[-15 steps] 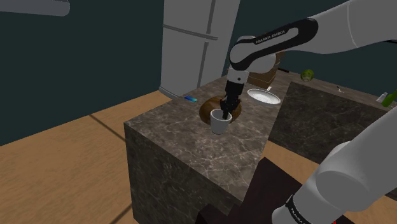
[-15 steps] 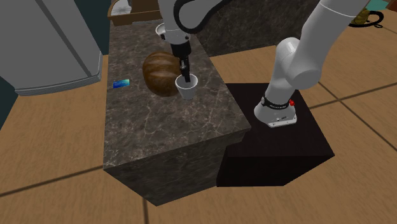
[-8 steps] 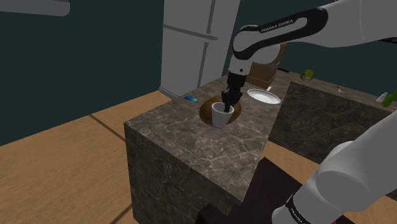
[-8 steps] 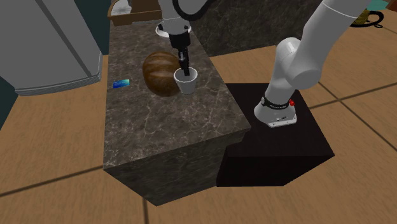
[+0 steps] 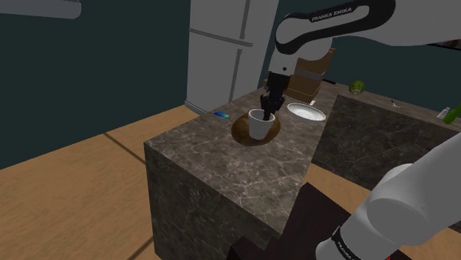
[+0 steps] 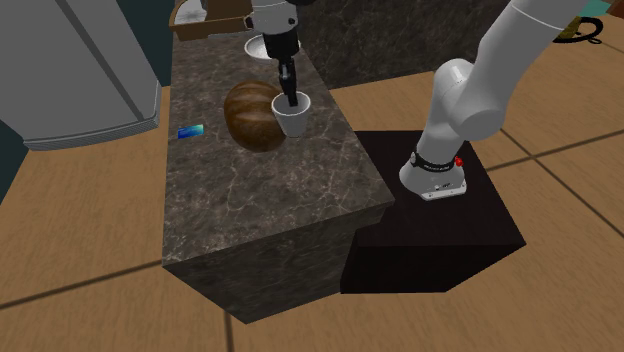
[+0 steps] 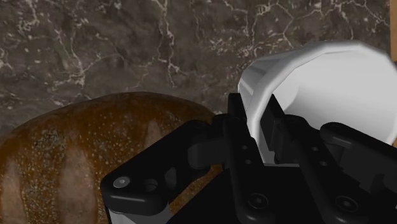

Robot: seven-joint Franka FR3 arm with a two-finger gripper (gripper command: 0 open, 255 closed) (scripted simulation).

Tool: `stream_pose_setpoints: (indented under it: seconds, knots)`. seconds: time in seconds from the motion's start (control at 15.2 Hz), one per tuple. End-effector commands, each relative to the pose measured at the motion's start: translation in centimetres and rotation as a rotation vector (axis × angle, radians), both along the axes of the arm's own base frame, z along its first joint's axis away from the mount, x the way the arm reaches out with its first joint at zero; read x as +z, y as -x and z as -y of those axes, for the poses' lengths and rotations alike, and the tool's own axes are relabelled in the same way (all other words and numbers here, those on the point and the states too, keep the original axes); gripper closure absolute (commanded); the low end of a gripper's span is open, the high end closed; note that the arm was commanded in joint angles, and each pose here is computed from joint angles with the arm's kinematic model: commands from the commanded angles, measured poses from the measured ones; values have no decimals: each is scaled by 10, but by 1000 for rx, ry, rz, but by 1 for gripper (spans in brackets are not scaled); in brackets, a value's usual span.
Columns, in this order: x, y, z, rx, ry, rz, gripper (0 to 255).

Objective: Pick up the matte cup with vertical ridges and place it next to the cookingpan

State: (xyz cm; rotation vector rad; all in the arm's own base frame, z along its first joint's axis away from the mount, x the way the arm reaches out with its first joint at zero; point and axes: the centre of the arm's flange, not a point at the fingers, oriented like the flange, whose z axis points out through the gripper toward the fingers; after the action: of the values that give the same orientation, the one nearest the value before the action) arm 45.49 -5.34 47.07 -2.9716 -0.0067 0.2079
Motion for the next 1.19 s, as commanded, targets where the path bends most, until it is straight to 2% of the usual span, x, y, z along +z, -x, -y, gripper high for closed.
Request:
stream_pose_setpoints:
  seconds: [0.0, 0.46, 1.12]
  knots:
    - [10, 0, 0, 0, 0, 0, 255]
    - [46, 0, 0, 0, 0, 0, 255]
    - [46, -15, 131, 0, 0, 0, 255]
